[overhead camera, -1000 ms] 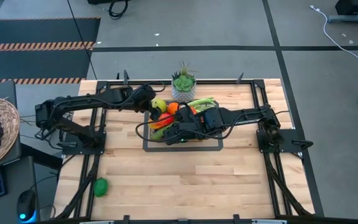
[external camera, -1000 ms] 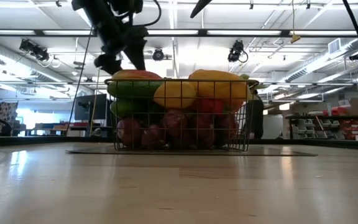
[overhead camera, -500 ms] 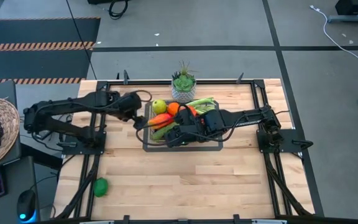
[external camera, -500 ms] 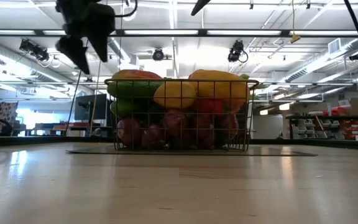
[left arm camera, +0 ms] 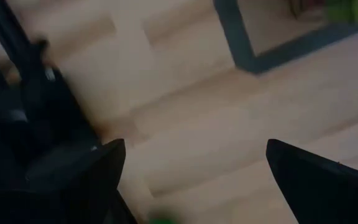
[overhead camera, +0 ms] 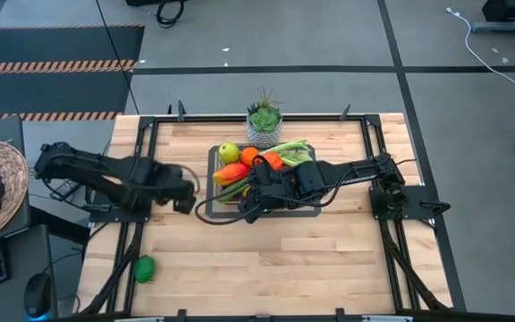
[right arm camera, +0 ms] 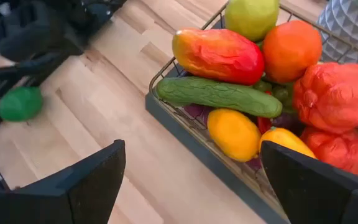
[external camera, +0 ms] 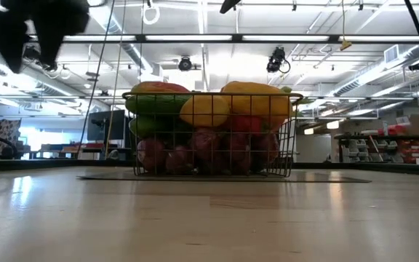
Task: Build produce basket
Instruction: Put the green lemon into the wire basket
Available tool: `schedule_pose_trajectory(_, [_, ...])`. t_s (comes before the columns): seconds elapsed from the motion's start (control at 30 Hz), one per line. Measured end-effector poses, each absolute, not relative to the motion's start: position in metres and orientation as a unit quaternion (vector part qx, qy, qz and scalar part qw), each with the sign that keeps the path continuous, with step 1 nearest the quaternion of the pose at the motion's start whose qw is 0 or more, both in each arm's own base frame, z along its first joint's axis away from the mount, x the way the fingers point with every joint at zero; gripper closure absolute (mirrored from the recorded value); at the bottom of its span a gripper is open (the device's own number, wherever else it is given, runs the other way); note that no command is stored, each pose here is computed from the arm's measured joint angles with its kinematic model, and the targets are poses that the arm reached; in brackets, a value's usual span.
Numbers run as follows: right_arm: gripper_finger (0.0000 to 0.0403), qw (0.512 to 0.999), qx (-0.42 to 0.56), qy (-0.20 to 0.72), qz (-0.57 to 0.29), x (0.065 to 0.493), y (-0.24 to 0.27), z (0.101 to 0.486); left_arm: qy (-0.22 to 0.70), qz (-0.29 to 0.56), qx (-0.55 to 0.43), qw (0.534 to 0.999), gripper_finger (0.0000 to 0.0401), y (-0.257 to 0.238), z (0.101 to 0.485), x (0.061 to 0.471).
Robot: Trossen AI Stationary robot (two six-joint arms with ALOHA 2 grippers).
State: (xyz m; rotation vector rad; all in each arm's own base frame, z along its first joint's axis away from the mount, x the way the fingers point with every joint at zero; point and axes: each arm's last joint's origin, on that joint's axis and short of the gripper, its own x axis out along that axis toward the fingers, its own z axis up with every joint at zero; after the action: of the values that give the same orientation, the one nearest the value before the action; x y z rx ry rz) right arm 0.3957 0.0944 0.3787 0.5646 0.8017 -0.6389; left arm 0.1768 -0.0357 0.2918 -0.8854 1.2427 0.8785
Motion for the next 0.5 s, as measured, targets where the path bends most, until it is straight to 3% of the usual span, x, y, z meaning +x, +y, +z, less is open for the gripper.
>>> schedule_pose_trajectory(0.27, [0.0028, 0.850, 0.206, 0.399, -0.274, 0.396, 0.094, 0.379, 0.521, 0.426, -0.459, 0.580, 0.0005, -0.080, 0.291, 0.161])
schedule_pose_trajectory(0.5, [0.0028, 0.856, 0.182, 0.406, -0.262, 0.396, 0.094, 0.379, 0.588, 0.421, -0.435, 0.537, 0.0005, -0.115, 0.278, 0.155])
